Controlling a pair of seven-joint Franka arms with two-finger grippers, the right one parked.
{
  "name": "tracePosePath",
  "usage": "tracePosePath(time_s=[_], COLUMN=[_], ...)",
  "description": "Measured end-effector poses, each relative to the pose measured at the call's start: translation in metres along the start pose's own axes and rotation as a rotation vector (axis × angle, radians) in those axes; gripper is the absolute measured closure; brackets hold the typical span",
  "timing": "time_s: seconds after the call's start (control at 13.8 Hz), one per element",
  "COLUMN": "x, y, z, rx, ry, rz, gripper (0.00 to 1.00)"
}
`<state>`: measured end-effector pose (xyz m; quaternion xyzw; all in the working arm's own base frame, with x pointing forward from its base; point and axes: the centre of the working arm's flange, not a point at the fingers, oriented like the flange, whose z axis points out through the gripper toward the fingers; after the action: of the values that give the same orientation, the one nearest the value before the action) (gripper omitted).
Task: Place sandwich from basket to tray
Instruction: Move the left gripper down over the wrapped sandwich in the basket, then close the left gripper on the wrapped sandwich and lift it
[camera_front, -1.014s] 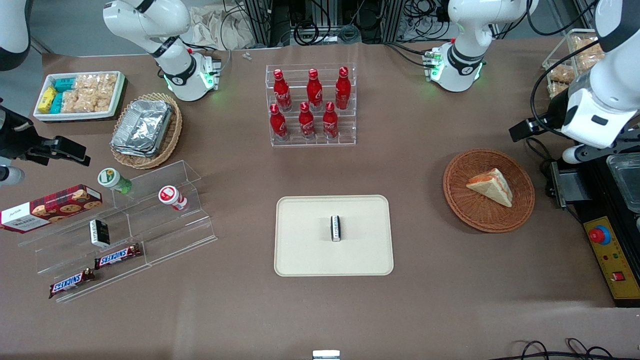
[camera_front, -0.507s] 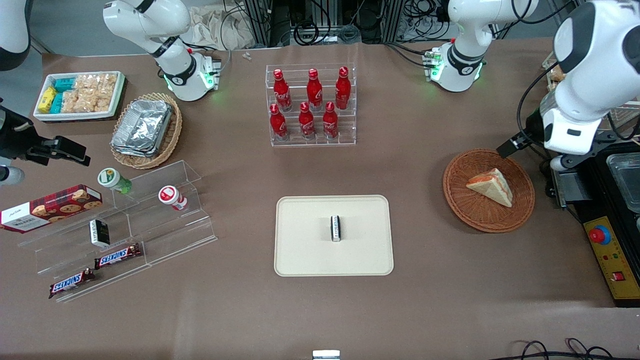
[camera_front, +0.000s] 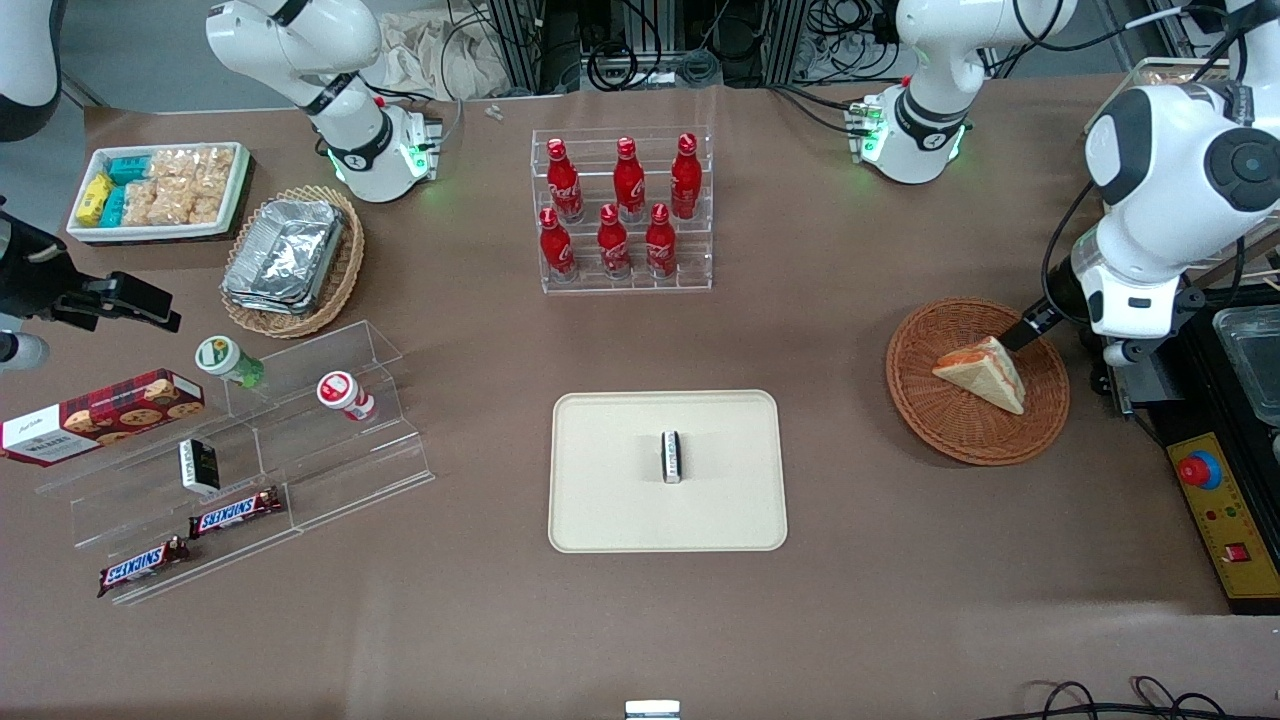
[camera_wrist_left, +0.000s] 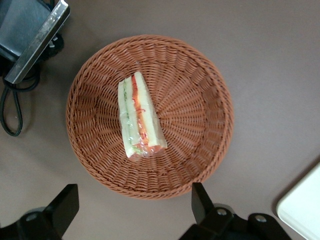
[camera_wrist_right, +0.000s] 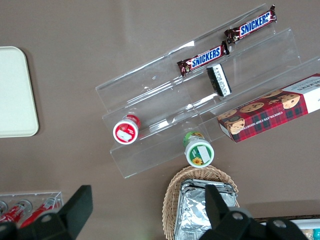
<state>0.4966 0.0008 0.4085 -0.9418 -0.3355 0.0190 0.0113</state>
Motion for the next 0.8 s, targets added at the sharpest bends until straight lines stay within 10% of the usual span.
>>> tracePosePath(time_s=[0.8], x=[0.020], y=[-0.001], z=[0.128], rx=[0.012], ry=[-0.038], rz=[-0.216], gripper=[0.00])
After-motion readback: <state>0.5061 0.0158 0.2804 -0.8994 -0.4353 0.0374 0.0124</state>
